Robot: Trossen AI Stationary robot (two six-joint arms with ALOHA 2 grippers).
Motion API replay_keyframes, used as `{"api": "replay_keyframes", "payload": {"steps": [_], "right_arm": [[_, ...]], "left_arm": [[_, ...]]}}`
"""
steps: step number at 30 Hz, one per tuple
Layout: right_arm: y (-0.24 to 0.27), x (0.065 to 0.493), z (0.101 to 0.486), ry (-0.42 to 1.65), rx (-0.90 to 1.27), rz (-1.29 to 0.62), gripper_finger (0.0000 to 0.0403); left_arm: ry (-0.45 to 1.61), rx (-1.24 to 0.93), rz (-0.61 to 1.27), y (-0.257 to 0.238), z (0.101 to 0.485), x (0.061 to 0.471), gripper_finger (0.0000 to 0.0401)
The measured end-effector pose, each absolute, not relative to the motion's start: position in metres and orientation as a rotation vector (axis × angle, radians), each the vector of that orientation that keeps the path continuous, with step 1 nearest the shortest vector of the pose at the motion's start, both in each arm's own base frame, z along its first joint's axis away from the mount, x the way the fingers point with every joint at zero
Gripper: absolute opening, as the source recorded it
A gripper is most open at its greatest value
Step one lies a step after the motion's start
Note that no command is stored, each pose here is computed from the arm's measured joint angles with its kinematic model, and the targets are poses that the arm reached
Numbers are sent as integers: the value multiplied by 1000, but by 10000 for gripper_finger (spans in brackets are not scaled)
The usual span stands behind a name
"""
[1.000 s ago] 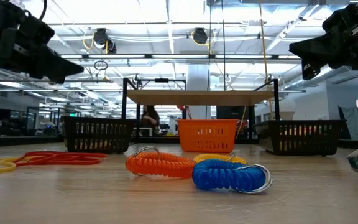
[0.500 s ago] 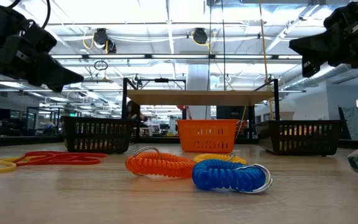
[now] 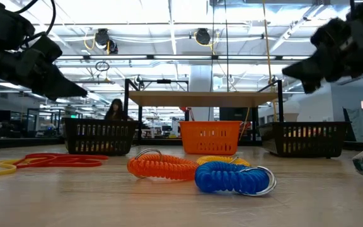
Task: Pick & Place Office Desk Supplies
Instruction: Put the yellow spring keychain into the orange bin
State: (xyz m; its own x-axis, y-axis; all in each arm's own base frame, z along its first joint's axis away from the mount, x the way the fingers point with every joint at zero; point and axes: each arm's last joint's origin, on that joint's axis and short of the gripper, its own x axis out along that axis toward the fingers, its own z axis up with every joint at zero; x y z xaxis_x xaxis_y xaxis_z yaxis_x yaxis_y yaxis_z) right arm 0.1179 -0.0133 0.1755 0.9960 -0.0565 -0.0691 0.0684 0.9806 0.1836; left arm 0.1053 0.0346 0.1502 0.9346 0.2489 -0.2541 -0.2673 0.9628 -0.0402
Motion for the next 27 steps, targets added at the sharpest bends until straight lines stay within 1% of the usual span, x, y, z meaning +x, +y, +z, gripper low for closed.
{"api": "replay_keyframes", "payload": {"steps": [2,8,16,19,21,23,27], "right_arm": [[-10,126,183,80,169,-27,0],[11,161,196,231,100,68,0],[55,229,213,458,-28,149,0],[71,256,210,551,-62,187,3],[81,273,205,604,-92,204,13],[89,286,199,648,-121,220,32],[99,303,181,715,-185,249,93]], "left_arm": [[254,-75,269,35,150,105,19],[255,-78,270,35,150,105,19],[254,-85,270,35,150,105,19],[254,-85,270,35,150,105,19],[254,-85,270,35,150,105,19],[253,-88,270,35,150,105,19],[253,-93,270,35,150,105,19]]}}
